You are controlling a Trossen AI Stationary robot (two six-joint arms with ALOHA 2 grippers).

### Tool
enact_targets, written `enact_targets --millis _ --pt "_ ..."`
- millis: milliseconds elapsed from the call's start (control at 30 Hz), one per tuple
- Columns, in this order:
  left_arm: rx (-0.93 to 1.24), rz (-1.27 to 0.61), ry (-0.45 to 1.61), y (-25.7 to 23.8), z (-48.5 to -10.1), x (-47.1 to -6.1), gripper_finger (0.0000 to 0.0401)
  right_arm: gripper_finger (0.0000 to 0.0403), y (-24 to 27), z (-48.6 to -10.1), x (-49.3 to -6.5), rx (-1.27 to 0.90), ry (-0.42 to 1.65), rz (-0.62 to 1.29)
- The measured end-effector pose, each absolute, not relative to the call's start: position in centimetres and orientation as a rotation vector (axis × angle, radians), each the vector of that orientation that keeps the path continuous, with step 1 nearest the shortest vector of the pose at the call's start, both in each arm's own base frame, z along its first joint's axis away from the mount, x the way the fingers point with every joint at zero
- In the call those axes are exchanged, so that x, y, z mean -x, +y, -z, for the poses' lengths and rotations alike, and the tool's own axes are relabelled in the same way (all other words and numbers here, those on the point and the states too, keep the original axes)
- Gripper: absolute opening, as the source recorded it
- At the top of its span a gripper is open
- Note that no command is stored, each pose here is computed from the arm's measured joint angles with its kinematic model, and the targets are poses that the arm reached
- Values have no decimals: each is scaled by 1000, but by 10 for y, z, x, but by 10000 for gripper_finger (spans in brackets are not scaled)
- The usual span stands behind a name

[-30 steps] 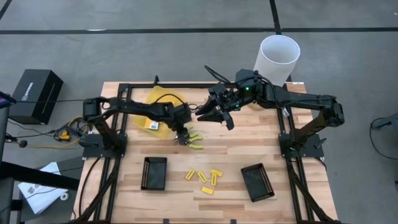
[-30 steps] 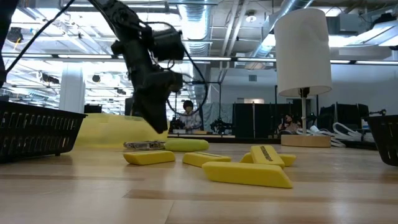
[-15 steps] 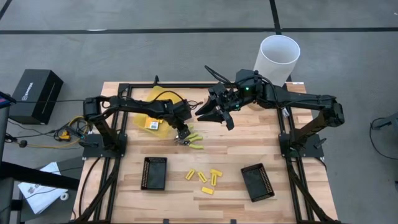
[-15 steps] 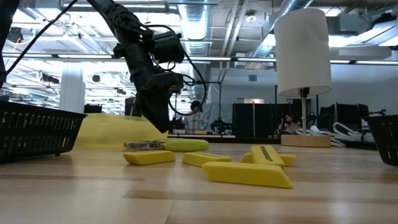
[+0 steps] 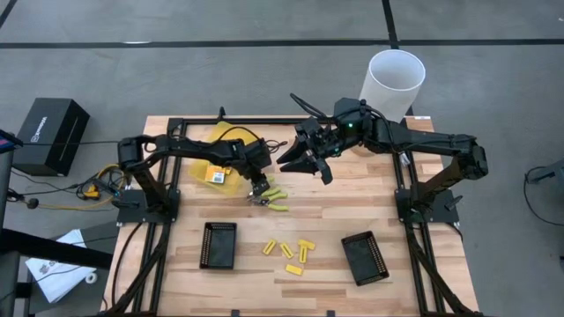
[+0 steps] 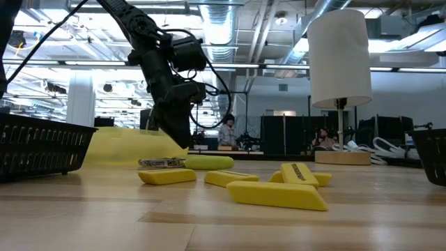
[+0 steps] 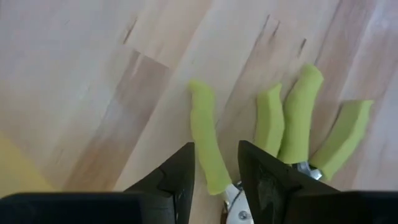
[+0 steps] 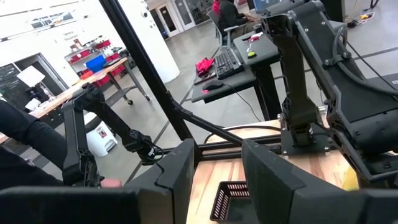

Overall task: Pick & Place School Supplies
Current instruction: Put the green hole puncher into the left black bin

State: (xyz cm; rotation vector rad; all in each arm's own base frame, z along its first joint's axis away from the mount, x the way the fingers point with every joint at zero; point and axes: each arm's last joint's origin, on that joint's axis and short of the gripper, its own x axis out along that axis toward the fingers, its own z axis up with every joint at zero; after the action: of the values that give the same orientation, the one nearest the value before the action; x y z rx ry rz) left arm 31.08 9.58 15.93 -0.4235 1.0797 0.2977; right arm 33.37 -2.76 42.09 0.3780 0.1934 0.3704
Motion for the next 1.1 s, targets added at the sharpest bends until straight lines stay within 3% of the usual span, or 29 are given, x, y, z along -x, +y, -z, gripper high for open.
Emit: enact_targets --millis 967,1100 --pt "415 -213 1222 96 -122 -334 112 129 -28 -422 -334 -410 186 -369" --pt "414 -216 1225 96 -121 -334 83 129 -28 -422 -334 -410 186 -370"
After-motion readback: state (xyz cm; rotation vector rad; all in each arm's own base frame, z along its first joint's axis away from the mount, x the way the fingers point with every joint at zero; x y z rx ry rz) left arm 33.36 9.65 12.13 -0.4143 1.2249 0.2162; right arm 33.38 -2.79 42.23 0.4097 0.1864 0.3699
